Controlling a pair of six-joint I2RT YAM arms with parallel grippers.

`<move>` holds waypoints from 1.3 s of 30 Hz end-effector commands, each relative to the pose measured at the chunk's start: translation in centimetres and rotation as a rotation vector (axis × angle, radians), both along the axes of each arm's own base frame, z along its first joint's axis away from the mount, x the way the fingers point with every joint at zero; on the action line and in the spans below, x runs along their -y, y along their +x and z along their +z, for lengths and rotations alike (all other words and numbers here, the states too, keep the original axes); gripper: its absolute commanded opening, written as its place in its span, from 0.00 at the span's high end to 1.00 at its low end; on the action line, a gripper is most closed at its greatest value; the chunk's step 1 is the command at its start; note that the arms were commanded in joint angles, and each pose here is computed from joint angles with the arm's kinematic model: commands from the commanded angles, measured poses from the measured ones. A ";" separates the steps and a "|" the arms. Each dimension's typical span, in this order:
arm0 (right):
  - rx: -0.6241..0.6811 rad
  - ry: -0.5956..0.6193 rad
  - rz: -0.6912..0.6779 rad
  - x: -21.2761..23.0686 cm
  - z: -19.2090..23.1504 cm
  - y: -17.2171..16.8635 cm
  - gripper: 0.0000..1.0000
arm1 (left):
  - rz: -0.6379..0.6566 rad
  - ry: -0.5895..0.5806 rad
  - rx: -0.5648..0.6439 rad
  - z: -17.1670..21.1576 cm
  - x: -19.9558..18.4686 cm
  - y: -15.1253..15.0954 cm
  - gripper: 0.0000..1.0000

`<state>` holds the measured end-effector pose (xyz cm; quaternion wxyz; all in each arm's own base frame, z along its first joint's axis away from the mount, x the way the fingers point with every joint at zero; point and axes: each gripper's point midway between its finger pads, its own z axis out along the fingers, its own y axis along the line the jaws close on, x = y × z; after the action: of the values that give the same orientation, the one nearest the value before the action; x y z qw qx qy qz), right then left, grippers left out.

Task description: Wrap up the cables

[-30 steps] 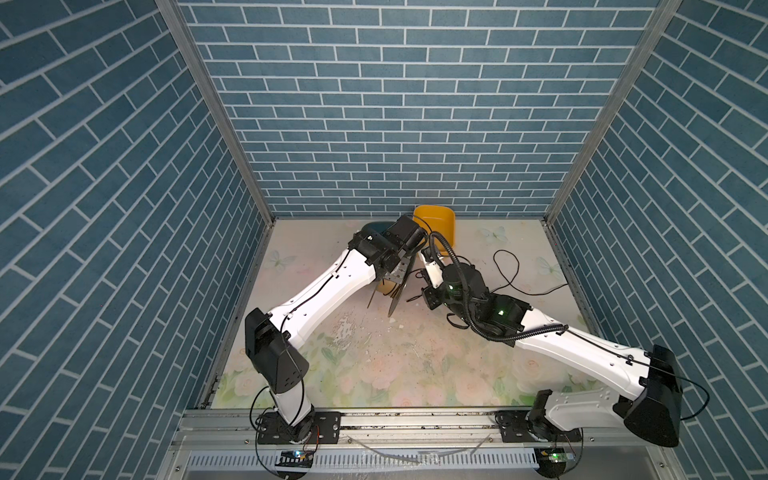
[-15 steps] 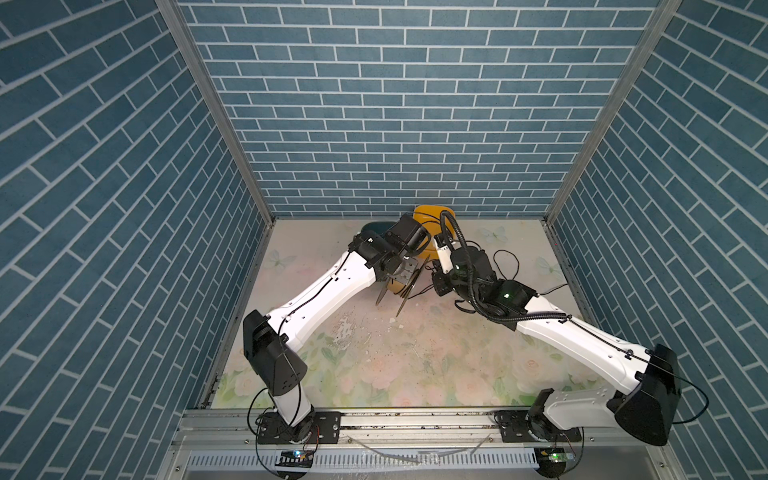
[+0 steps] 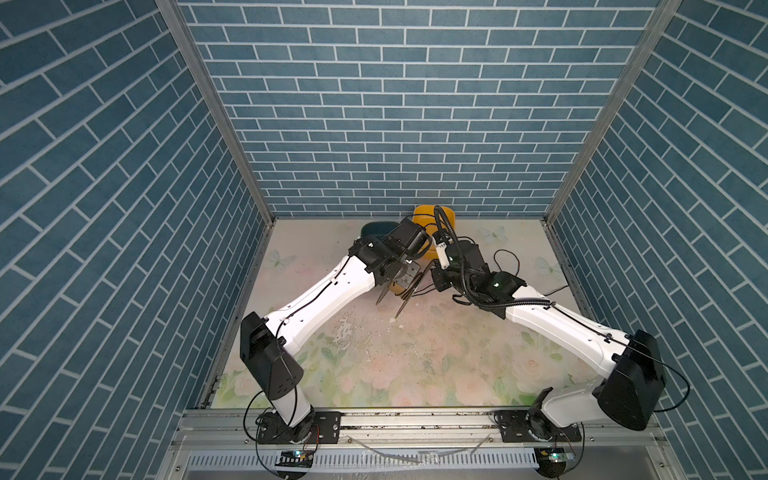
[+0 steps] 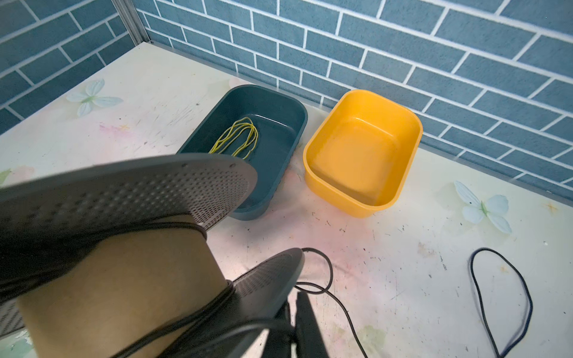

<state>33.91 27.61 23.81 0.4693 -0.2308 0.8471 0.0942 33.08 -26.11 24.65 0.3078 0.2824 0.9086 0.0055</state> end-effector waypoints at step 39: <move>-0.179 0.359 0.206 1.6 -5.1 -4.0 0.17 | -0.097 -0.445 -0.076 8.4 -3.2 -4.5 1.00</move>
<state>30.43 25.59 16.45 0.3767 -0.2189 0.8574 0.2738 28.62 -21.76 29.93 0.2888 0.2582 0.9081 -0.1592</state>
